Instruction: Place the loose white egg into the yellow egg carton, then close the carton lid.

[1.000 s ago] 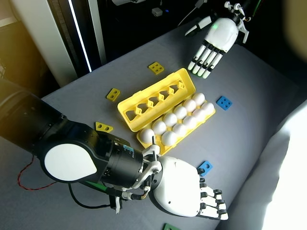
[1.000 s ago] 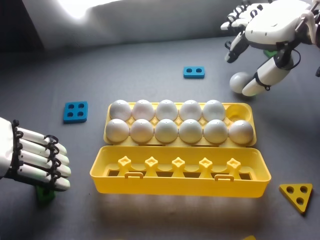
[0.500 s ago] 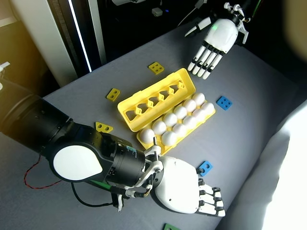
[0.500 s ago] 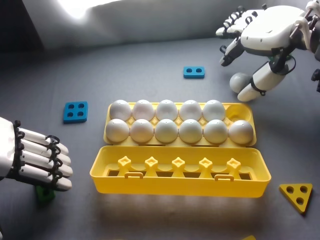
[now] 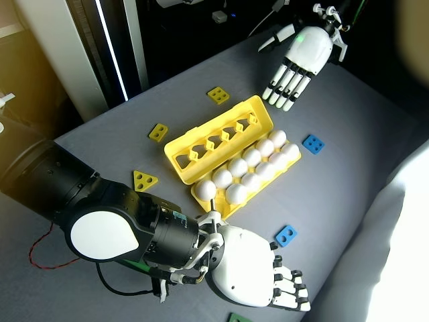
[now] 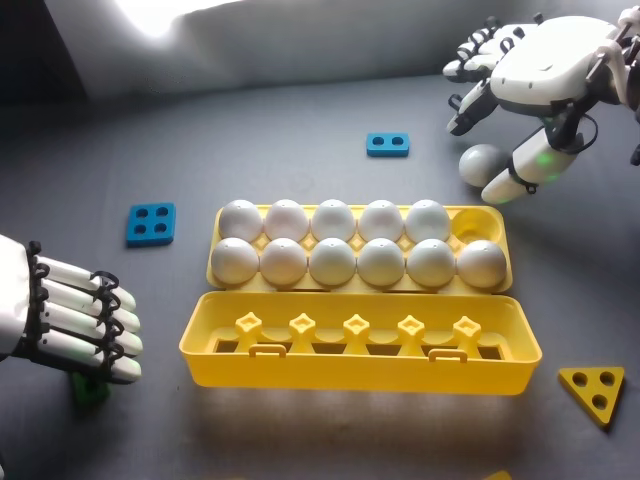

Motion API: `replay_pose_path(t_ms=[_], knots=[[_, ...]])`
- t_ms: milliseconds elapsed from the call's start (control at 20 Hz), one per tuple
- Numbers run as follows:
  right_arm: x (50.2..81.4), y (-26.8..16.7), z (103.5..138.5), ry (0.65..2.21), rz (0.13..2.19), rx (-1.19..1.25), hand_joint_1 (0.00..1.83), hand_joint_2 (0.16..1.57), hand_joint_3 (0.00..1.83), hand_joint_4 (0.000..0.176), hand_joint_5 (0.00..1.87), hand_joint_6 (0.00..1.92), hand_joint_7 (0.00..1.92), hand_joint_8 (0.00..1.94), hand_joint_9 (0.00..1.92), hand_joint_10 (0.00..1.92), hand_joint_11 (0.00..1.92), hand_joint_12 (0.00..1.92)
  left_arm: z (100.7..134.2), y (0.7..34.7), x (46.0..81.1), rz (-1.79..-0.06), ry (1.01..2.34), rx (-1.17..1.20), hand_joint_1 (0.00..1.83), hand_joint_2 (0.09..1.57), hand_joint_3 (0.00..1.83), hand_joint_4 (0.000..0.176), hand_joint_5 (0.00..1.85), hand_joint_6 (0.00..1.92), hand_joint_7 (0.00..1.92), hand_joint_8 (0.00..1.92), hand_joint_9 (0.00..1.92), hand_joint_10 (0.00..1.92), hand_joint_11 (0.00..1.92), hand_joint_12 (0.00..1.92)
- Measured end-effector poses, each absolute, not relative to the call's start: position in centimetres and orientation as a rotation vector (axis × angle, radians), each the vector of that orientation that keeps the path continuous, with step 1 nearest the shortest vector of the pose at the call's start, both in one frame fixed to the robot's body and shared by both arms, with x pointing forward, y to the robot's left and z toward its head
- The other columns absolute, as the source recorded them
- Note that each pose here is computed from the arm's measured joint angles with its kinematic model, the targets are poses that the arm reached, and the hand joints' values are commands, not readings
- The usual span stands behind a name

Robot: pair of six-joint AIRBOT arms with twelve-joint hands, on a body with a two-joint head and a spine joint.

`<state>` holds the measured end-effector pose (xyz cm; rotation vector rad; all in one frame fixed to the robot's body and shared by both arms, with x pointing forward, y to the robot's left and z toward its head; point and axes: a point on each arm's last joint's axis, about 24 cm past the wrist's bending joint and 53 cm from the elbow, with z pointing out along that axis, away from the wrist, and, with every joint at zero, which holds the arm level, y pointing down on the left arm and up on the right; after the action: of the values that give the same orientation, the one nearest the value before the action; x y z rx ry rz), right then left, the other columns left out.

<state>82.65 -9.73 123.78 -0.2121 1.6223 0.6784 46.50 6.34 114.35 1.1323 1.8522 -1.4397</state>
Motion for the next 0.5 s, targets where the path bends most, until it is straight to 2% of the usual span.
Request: replay_pose_path(t_ms=[50, 100, 150, 250, 300, 350, 400, 500], knots=[[82.60, -9.55, 123.82, 1.620, 0.683, -0.215, 0.62, 0.85, 0.00, 0.135, 0.63, 0.02, 0.11, 0.02, 0.00, 0.00, 0.00, 0.00, 114.47, 6.29, 46.53, -1.441, 1.849, 1.132, 0.00, 1.08, 0.00, 0.000, 0.16, 0.00, 0.14, 0.00, 0.11, 0.00, 0.00, 0.27], [82.59, -9.53, 123.84, 1.619, 0.684, -0.216, 0.60, 0.85, 0.00, 0.136, 0.63, 0.01, 0.11, 0.02, 0.00, 0.00, 0.00, 0.00, 114.48, 6.29, 46.55, -1.442, 1.849, 1.130, 0.00, 1.09, 0.00, 0.000, 0.16, 0.00, 0.13, 0.00, 0.10, 0.00, 0.00, 0.27], [82.57, -9.48, 123.87, 1.618, 0.685, -0.217, 0.61, 0.84, 0.00, 0.145, 0.65, 0.02, 0.12, 0.02, 0.00, 0.00, 0.00, 0.00, 114.49, 6.28, 46.55, -1.442, 1.848, 1.129, 0.00, 1.08, 0.00, 0.000, 0.13, 0.00, 0.09, 0.00, 0.06, 0.00, 0.00, 0.18], [82.56, -9.39, 123.85, 1.618, 0.686, -0.217, 0.59, 0.85, 0.00, 0.140, 0.63, 0.01, 0.13, 0.02, 0.00, 0.00, 0.00, 0.00, 114.42, 6.31, 46.52, -1.439, 1.849, 1.134, 0.00, 1.09, 0.00, 0.000, 0.12, 0.00, 0.09, 0.00, 0.07, 0.00, 0.00, 0.15], [82.55, -9.36, 123.84, 1.618, 0.687, -0.218, 0.54, 0.86, 0.01, 0.155, 0.60, 0.00, 0.11, 0.01, 0.00, 0.00, 0.00, 0.00, 114.43, 6.30, 46.54, -1.440, 1.849, 1.133, 0.00, 1.09, 0.00, 0.000, 0.11, 0.00, 0.09, 0.00, 0.06, 0.00, 0.00, 0.16], [82.55, -9.36, 123.84, 1.618, 0.686, -0.218, 0.53, 0.86, 0.01, 0.156, 0.60, 0.00, 0.09, 0.00, 0.00, 0.00, 0.00, 0.00, 114.47, 6.29, 46.54, -1.441, 1.849, 1.131, 0.00, 1.09, 0.00, 0.000, 0.14, 0.00, 0.11, 0.00, 0.08, 0.00, 0.00, 0.22], [82.55, -9.36, 123.84, 1.618, 0.687, -0.218, 0.54, 0.85, 0.00, 0.159, 0.61, 0.01, 0.08, 0.00, 0.00, 0.00, 0.00, 0.00, 114.46, 6.29, 46.55, -1.441, 1.849, 1.131, 0.00, 1.09, 0.00, 0.000, 0.13, 0.00, 0.10, 0.00, 0.08, 0.00, 0.00, 0.21], [82.55, -9.36, 123.82, 1.619, 0.686, -0.218, 0.56, 0.85, 0.00, 0.135, 0.61, 0.00, 0.09, 0.00, 0.00, 0.00, 0.00, 0.00, 114.42, 6.33, 46.61, -1.437, 1.850, 1.131, 0.00, 1.08, 0.00, 0.000, 0.15, 0.00, 0.12, 0.00, 0.10, 0.01, 0.00, 0.26]])
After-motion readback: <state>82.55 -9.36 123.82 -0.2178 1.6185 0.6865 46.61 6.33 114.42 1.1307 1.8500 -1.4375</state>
